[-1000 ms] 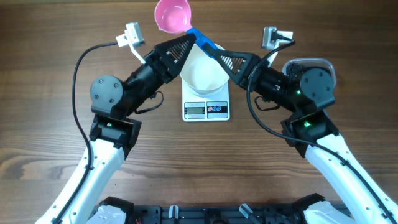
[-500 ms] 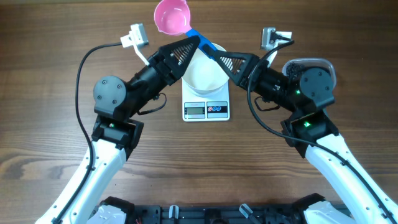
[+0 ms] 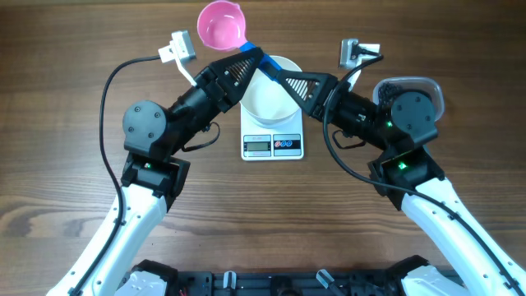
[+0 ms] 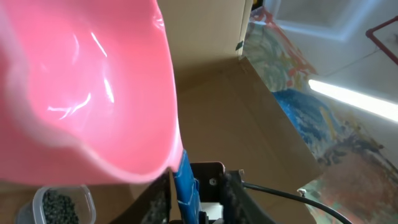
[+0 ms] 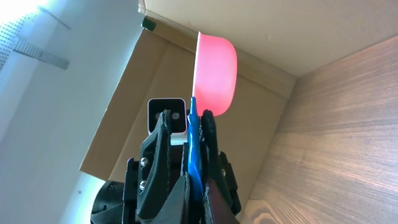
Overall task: Scoop item into bowl and weigh 150g on scale
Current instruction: 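Grasp the blue handle with the right gripper beside the left gripper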
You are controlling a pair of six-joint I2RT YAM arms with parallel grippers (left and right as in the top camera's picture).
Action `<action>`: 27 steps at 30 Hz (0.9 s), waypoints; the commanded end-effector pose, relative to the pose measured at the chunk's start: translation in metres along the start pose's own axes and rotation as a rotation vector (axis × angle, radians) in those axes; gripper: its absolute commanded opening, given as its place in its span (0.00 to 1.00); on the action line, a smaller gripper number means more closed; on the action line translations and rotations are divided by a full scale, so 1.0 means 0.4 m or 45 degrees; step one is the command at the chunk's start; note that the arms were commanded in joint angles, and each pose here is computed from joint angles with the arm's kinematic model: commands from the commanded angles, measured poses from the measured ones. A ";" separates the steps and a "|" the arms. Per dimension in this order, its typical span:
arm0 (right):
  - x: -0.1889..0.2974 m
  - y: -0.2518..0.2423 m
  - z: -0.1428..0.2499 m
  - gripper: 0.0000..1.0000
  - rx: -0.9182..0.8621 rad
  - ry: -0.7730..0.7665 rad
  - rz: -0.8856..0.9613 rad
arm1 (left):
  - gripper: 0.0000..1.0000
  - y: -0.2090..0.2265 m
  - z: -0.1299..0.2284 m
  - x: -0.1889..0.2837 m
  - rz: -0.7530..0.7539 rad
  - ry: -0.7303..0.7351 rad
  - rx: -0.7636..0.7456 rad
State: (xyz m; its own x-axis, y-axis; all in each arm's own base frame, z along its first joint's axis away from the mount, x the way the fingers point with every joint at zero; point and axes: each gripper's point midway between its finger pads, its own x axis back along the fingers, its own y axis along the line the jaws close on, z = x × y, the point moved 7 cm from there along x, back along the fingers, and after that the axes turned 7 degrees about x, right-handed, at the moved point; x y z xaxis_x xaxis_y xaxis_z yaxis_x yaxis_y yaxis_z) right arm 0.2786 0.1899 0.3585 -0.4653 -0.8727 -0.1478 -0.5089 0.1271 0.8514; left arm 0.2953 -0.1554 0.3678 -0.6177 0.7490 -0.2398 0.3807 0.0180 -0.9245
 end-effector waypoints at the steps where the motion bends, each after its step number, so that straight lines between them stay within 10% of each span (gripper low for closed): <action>1: -0.003 0.013 -0.009 0.04 0.002 -0.024 -0.013 | 0.23 -0.020 -0.009 0.001 0.023 -0.034 -0.022; 5: -0.003 0.013 -0.006 0.04 0.000 -0.013 -0.015 | 0.04 -0.021 -0.009 0.001 0.026 -0.035 -0.024; 11: -0.003 0.013 -0.005 0.07 0.003 -0.009 -0.016 | 0.04 -0.021 -0.009 0.001 0.026 -0.035 -0.024; 13: -0.003 0.013 -0.006 0.18 0.003 -0.010 -0.016 | 0.04 -0.021 -0.009 0.001 0.026 -0.035 -0.024; 16: -0.003 0.013 -0.007 0.81 0.009 -0.016 -0.014 | 0.04 -0.021 -0.009 0.001 0.026 -0.035 -0.024; 17: -0.003 0.013 -0.008 0.88 0.015 -0.021 -0.012 | 0.04 -0.021 -0.009 0.001 0.026 -0.035 -0.024; 27: -0.005 0.014 -0.013 0.93 0.005 -0.051 -0.009 | 0.04 -0.023 0.001 -0.003 0.031 -0.021 -0.019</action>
State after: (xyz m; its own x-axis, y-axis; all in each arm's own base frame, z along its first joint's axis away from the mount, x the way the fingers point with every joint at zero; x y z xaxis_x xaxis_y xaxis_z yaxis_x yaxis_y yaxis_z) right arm 0.2797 0.1893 0.3587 -0.4755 -0.8669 -0.1494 -0.5042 0.1293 0.8539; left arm 0.2962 -0.1545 0.3685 -0.6276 0.7391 -0.2447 0.3801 0.0165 -0.9248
